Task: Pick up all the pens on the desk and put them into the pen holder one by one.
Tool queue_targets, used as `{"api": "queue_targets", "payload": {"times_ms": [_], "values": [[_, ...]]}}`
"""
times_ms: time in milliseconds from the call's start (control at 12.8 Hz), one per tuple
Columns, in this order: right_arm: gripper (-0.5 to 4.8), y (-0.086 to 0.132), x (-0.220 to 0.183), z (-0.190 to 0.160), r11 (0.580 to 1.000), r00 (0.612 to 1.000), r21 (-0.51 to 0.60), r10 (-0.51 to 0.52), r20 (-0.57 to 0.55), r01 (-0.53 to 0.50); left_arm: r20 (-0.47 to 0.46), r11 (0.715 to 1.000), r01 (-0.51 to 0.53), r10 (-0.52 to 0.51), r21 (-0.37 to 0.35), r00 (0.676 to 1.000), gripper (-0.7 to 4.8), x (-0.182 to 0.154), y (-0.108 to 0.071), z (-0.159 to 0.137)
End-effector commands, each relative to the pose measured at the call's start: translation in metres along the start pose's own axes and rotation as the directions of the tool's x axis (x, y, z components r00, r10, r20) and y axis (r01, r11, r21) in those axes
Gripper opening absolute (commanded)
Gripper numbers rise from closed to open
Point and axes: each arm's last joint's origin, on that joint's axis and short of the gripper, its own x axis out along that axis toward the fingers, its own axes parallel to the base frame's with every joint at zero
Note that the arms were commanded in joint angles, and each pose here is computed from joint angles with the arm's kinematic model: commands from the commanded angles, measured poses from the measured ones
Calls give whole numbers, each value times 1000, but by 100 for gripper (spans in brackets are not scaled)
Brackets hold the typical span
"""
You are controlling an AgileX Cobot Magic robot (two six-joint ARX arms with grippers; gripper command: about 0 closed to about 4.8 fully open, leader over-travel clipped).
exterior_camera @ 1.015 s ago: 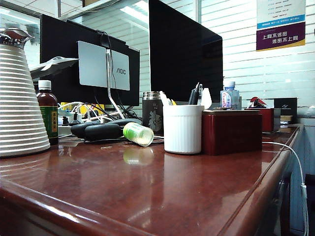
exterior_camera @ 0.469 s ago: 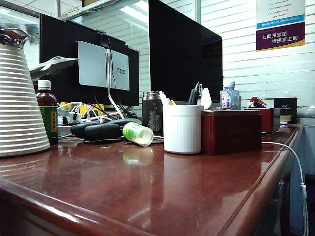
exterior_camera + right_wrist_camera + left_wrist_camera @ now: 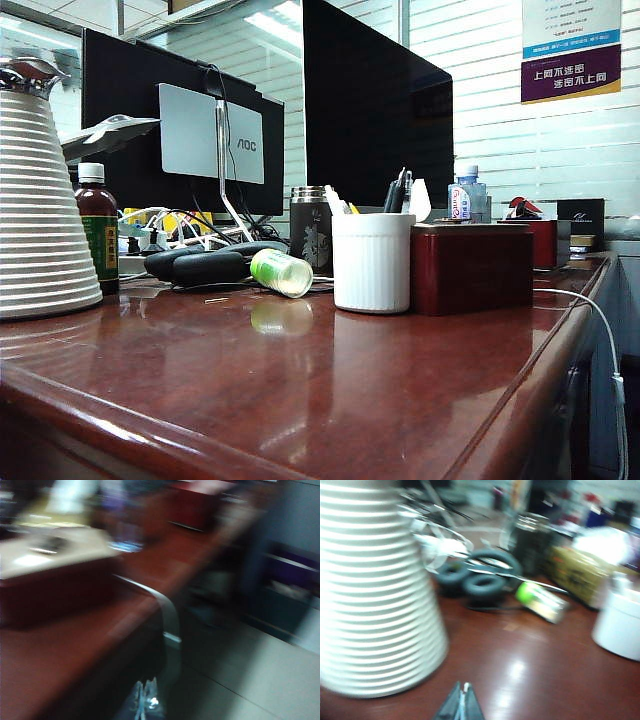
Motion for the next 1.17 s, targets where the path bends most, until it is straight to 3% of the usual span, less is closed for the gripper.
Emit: {"api": "queue_targets", "payload": {"times_ms": [78, 312, 469, 703, 859, 1171], "values": [[3, -3, -17, -9, 1000, 999, -1, -30, -10, 30, 30, 996, -91, 91, 3, 995, -6, -2, 9, -15], [3, -4, -15, -20, 999, 995, -7, -45, -92, 45, -49, 994, -81, 84, 68, 995, -6, 0, 10, -30], [3, -3, -7, -26, 1000, 999, -8, -3, -51, 3, -45, 983, -91, 99, 160, 994, -6, 0, 11, -30], [3, -1, 11, -45, 1000, 999, -4, 13, 29, -13, -48, 970, -179, 189, 162, 981, 40, -1, 15, -30], [3, -1, 20, -56, 1000, 996, 0, 14, 92, -14, -50, 973, -167, 177, 162, 983, 40, -1, 15, -30], [3, -1, 20, -56, 1000, 996, -1, 12, 85, -12, -50, 973, -168, 178, 162, 983, 40, -1, 15, -30]]}}
